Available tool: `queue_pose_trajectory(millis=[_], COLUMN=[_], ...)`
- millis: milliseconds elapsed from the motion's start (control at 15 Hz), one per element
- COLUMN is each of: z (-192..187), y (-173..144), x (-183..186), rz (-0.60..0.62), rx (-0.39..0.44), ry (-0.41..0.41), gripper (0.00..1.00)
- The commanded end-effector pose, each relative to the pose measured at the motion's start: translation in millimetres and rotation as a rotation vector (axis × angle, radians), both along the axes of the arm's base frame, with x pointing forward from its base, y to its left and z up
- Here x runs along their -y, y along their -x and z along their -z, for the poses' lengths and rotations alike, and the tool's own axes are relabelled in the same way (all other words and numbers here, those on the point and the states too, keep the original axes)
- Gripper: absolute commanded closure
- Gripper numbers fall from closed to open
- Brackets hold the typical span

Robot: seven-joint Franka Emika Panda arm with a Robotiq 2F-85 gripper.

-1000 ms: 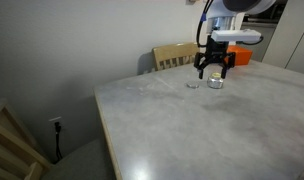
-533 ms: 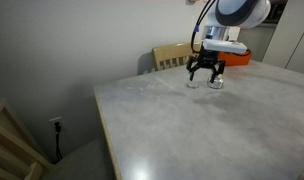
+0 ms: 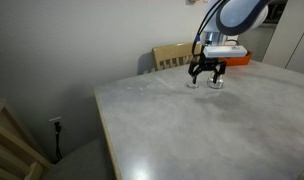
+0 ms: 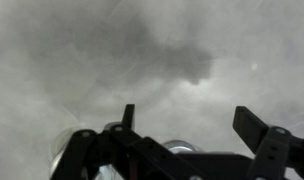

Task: Pick the lid from the table, place it on the bottle, put it back on the table then place it on the bottle again

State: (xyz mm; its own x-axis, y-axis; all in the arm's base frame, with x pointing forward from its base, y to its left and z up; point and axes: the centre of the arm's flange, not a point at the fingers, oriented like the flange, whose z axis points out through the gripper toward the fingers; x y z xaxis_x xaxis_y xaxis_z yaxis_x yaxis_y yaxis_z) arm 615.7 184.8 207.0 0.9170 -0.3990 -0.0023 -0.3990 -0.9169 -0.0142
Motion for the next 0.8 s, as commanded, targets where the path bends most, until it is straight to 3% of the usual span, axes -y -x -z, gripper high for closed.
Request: queue_pose_trajectory(millis=[0, 267, 333, 733], z=[16, 33, 24, 34], y=[-14, -23, -12, -21], x=[3, 12, 3, 12], rz=[-0.130, -0.361, -0.274, -0.346], rx=[0.067, 0.094, 0.078, 0.087], ry=[0.010, -0.040, -0.002, -0.002], gripper=[0.00, 0.00, 0.00, 0.00])
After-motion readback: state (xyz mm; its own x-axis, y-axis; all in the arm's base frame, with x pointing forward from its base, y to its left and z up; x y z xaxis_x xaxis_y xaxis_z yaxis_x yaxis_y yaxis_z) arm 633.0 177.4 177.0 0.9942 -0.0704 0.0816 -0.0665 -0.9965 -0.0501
